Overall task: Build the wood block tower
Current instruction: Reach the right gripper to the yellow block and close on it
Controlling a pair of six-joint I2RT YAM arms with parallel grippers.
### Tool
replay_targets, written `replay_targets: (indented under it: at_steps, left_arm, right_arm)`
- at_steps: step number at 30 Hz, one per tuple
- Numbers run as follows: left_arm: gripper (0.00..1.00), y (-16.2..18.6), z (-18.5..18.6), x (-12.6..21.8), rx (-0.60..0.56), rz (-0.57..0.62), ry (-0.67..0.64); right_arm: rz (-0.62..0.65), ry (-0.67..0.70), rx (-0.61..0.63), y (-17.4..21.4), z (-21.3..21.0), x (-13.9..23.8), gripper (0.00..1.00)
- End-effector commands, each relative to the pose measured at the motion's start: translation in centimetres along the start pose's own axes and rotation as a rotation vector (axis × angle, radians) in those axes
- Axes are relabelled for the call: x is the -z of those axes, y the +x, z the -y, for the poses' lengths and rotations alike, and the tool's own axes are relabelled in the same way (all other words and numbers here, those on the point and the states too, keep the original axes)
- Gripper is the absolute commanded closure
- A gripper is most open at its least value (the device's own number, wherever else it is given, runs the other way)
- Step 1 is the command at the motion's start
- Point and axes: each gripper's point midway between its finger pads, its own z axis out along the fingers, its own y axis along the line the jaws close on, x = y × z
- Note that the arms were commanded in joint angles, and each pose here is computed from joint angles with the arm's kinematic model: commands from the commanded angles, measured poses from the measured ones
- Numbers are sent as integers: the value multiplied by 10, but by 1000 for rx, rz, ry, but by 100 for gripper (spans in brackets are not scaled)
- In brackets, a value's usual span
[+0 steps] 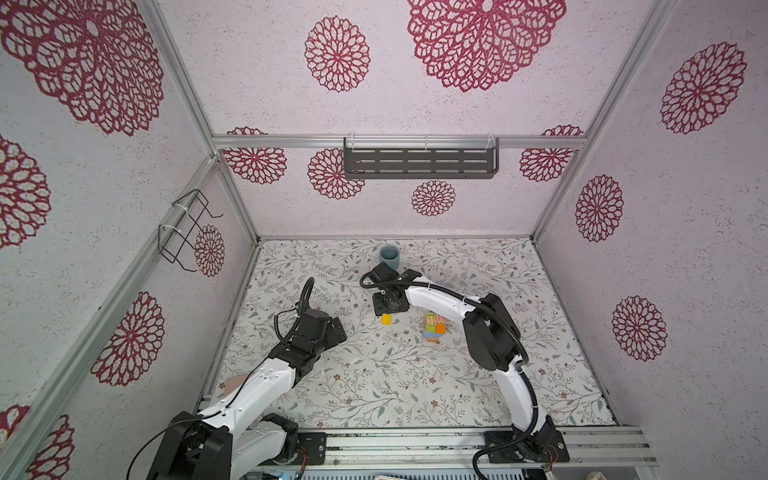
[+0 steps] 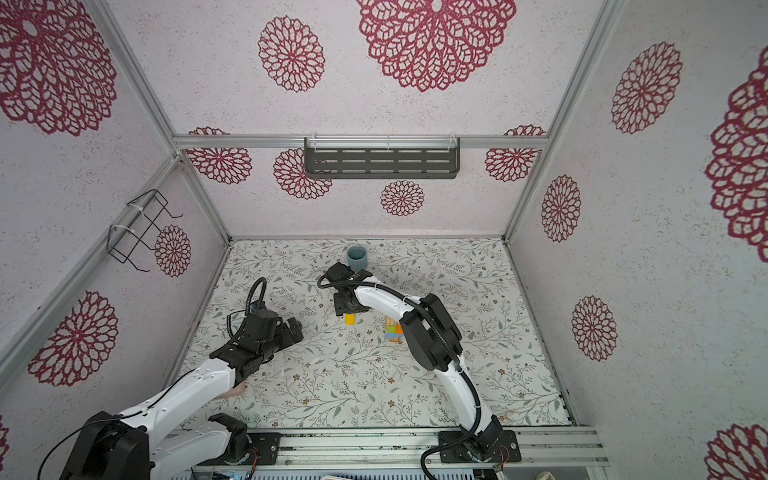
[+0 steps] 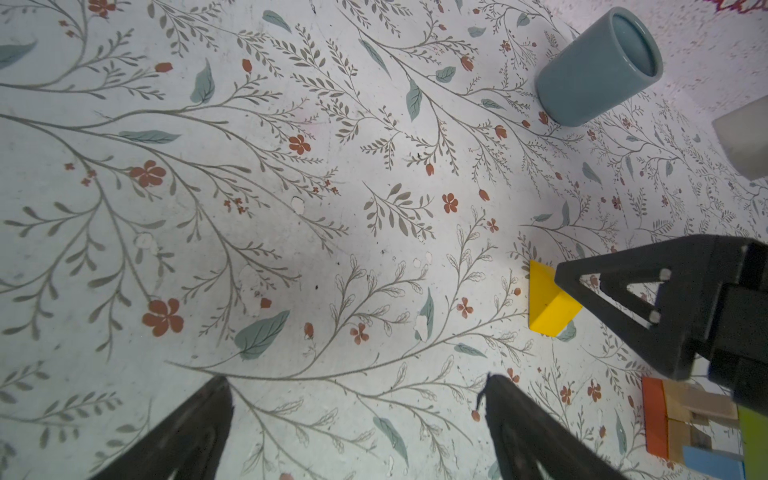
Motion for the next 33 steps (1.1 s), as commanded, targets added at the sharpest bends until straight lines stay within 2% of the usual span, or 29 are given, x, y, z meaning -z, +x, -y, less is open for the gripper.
replay_targets:
  at_steps: [1, 8, 12, 23, 28, 33]
  left_arm:
    - [3, -4, -2, -2, 7, 25, -4]
    - [3, -4, -4, -1, 5, 31, -6]
    - [3, -4, -5, -1, 7, 31, -12]
    - [3, -3, -7, -1, 7, 31, -14]
    - [3, -3, -6, 0, 6, 29, -10]
    - [3, -5, -1, 4, 8, 31, 18]
  right_arm:
    - [-6, 13, -11, 0, -1, 5, 42]
    - [-26, 14, -4, 6, -2, -1, 48]
    - [-32, -1, -5, 6, -4, -4, 57]
    - [-52, -8, 0, 12, -7, -6, 61]
    - [-47, -16, 4, 10, -8, 3, 73]
    - [-22, -37, 10, 2, -10, 23, 75]
